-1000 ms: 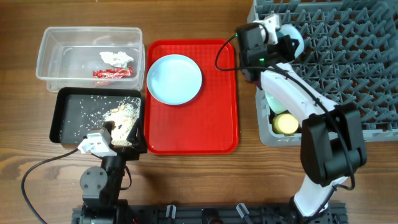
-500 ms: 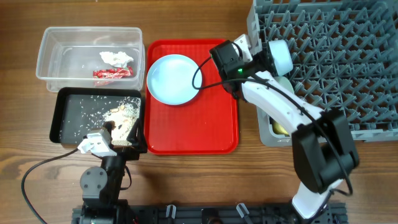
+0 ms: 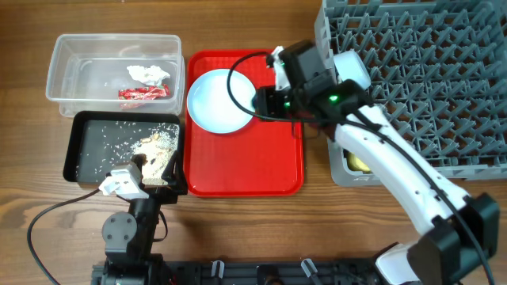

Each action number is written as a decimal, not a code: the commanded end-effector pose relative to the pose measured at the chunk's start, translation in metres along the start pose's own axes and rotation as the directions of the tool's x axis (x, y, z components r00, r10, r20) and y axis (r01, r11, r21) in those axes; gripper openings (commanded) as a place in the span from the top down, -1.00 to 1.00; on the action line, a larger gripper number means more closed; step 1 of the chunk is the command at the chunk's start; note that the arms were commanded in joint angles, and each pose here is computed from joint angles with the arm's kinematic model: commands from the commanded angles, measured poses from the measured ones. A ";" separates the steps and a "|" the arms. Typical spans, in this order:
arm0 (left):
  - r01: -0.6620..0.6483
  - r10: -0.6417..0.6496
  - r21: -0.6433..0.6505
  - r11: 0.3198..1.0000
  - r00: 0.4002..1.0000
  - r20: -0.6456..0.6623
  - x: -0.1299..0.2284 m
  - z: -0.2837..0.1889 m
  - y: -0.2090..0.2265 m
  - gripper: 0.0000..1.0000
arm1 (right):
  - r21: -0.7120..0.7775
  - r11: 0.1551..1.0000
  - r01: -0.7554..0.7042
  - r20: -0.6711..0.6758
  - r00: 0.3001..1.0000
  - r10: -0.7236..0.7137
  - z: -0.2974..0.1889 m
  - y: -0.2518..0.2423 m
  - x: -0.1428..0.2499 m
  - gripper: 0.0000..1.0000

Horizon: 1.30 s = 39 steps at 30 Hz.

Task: Sort waste into correct bins and load items into the dishwasher rack
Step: 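Reach the right gripper to the light-blue plate and grasp its rim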

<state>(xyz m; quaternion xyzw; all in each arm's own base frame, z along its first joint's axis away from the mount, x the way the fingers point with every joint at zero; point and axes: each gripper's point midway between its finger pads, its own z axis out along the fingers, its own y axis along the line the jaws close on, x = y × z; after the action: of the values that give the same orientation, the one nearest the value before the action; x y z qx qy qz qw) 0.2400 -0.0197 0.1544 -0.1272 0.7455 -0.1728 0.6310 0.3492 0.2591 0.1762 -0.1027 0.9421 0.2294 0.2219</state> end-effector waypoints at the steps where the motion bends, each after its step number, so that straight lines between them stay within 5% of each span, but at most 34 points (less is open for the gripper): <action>1: -0.005 0.005 0.010 1.000 1.000 0.003 0.001 0.000 -0.001 -1.00 | 0.045 0.983 -0.181 -0.080 0.980 0.184 0.040 -0.005 0.019 -0.09; 6: -0.005 0.005 0.010 1.000 1.000 0.003 0.001 0.000 -0.001 -1.00 | 0.226 0.946 -0.234 -0.041 0.968 0.249 0.094 -0.049 0.024 -0.09; 16: -0.005 0.005 0.010 1.000 1.000 0.003 0.001 0.000 -0.001 -1.00 | 0.203 0.935 -0.291 -0.043 0.951 0.305 0.158 -0.062 0.032 0.20; 19: -0.005 0.005 0.010 1.000 1.000 0.003 0.001 0.000 -0.001 -1.00 | 0.229 0.931 -0.285 -0.061 0.950 0.305 0.157 -0.066 0.038 0.55; 27: -0.005 0.005 0.010 1.000 1.000 0.003 0.001 0.000 -0.001 -1.00 | 0.373 0.888 -0.267 -0.133 0.933 0.336 0.143 -0.090 0.068 0.90; 34: -0.005 0.005 0.010 1.000 1.000 0.003 0.001 0.000 -0.001 -1.00 | 0.358 0.901 -0.245 -0.124 0.944 0.307 0.120 -0.085 0.058 0.91; 39: -0.005 0.005 0.010 1.000 1.000 0.003 0.001 0.000 -0.001 -1.00 | 0.282 0.935 -0.216 0.044 0.976 0.212 0.054 -0.059 0.006 0.91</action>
<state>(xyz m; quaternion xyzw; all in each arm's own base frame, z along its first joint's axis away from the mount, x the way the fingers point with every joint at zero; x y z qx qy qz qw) 0.2400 -0.0197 0.1544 -0.1271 0.7456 -0.1727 0.6310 0.3661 0.2438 0.0312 0.0445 0.9869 0.1009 0.1179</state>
